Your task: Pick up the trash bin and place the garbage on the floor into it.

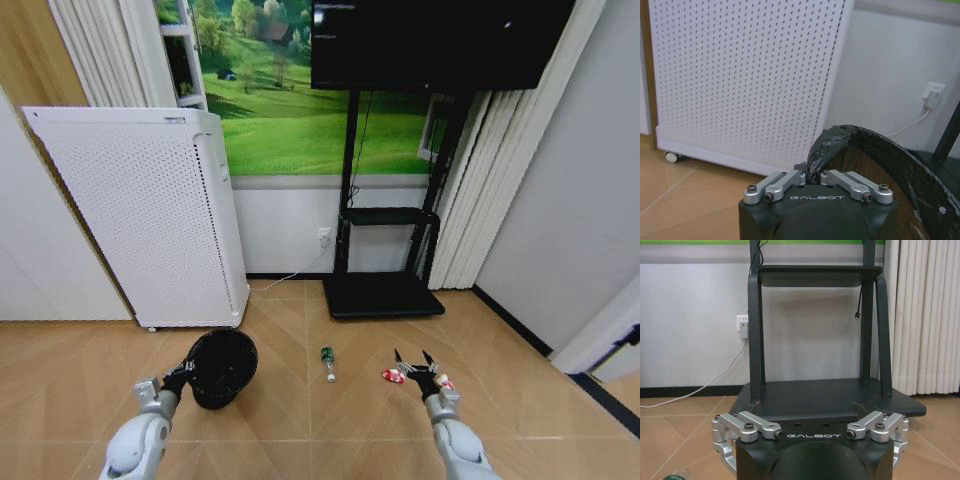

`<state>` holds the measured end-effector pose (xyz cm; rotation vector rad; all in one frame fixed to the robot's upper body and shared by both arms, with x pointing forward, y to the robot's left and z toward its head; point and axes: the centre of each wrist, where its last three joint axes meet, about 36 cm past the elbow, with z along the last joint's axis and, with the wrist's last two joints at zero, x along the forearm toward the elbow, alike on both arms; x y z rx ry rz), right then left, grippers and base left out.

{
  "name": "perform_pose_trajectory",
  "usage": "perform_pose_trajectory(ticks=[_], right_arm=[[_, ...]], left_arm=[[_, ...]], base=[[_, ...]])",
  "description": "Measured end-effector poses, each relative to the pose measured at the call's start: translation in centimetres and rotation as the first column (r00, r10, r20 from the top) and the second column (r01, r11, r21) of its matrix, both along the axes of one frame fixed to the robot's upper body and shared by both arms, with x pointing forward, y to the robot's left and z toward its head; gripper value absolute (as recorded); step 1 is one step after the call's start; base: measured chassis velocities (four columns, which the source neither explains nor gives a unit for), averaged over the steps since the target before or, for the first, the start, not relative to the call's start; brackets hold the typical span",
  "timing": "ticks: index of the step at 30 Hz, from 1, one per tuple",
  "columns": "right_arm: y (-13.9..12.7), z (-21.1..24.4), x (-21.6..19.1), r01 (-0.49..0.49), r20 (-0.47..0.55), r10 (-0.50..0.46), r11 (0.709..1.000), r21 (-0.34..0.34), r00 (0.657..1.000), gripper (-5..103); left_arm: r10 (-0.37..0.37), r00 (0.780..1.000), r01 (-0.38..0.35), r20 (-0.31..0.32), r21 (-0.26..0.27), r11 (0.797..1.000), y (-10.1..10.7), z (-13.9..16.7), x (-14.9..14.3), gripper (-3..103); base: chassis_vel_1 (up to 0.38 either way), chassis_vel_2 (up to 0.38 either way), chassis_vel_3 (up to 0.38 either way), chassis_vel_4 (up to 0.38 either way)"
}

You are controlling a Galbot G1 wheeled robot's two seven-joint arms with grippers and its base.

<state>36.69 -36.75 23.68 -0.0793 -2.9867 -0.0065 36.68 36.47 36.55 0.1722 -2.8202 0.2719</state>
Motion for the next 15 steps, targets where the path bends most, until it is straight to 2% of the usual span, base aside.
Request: perform_pose_trajectory(ticks=[2,4,5,7,8,11,15], right_arm=[[0.3,0.2,0.0,-0.003,-0.009,0.003,1.000,0.005,1.000,100],[1.5,0.6,0.1,-0.023,-0.038,0.024,1.000,0.021,0.999,100],[1.5,0.6,0.1,-0.023,-0.038,0.024,1.000,0.021,0.999,100],[2.7,0.9,0.5,-0.051,-0.075,0.054,0.998,0.045,0.996,100],[2.7,0.9,0.5,-0.051,-0.075,0.054,0.998,0.045,0.996,100],[4.5,0.9,1.2,-0.115,-0.118,0.124,0.990,0.082,0.985,100],[6.4,0.0,2.4,-0.196,-0.142,0.203,0.979,0.064,0.969,100]], left_arm=[[-0.009,1.000,0.009,0.023,0.002,1.000,0.0,0.2,0.3,7],[-0.037,0.996,0.036,0.084,0.020,0.999,-0.2,0.9,1.1,7],[-0.037,0.996,0.036,0.084,0.020,0.999,-0.2,0.9,1.1,7],[-0.059,0.989,0.052,0.134,0.053,0.997,-0.4,1.9,1.7,7],[-0.059,0.989,0.052,0.134,0.053,0.997,-0.4,1.9,1.7,7],[-0.089,0.977,0.072,0.196,0.088,0.994,-0.9,4.1,2.3,7],[-0.114,0.966,0.090,0.234,0.111,0.990,-1.2,5.8,2.2,7]], base=[[0.000,0.000,0.000,0.000],[0.000,0.000,0.000,0.000],[0.000,0.000,0.000,0.000],[0.000,0.000,0.000,0.000],[0.000,0.000,0.000,0.000],[0.000,0.000,0.000,0.000],[0.000,0.000,0.000,0.000]])
